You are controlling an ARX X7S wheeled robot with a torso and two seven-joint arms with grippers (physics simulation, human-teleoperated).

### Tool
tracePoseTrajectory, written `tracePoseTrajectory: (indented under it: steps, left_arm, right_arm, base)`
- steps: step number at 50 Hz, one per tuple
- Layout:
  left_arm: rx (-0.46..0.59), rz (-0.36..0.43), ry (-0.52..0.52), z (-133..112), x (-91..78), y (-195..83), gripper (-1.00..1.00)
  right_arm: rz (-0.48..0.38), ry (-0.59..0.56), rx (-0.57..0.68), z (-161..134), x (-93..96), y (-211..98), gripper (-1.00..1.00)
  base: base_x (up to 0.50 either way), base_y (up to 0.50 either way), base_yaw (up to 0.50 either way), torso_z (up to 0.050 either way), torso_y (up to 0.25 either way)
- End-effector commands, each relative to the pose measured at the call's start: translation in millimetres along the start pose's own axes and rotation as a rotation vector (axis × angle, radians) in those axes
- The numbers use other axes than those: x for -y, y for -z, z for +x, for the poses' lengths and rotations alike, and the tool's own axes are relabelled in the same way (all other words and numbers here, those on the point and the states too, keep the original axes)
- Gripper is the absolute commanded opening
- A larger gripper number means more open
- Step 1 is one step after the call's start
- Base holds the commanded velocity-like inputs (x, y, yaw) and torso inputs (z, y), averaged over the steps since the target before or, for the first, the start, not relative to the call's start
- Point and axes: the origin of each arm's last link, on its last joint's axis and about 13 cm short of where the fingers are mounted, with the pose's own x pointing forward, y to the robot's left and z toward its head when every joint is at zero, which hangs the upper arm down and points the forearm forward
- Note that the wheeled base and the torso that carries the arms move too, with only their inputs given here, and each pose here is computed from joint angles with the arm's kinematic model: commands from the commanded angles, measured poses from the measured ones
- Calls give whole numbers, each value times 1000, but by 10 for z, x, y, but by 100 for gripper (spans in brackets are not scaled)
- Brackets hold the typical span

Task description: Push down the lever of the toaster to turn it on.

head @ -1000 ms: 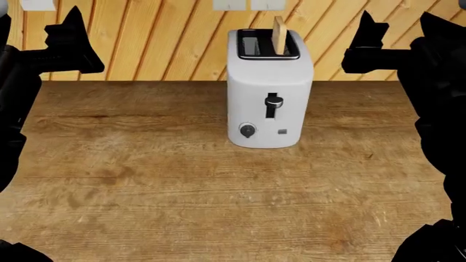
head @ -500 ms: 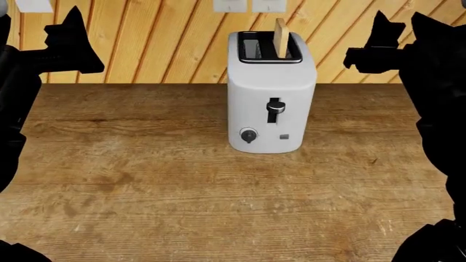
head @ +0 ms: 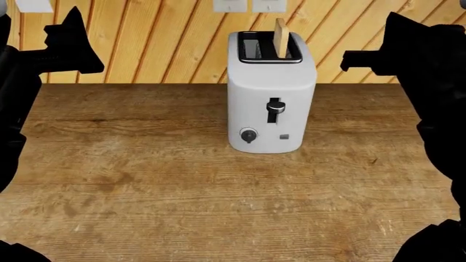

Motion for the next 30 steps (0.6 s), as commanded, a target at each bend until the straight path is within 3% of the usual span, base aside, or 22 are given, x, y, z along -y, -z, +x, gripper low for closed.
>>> tracePoseTrajectory:
  steps: [1, 30]
  left_arm:
    - [-1, -1, -1, 6, 2, 1, 100]
    - [0, 0, -1, -14, -4, 2, 100]
  right_arm:
    - [3, -51, -20, -88, -43, 25, -100]
    - [16, -173, -88, -262, -104, 68, -100]
  base:
    - [0, 0, 0, 0, 0]
    - [0, 0, 0, 0, 0]
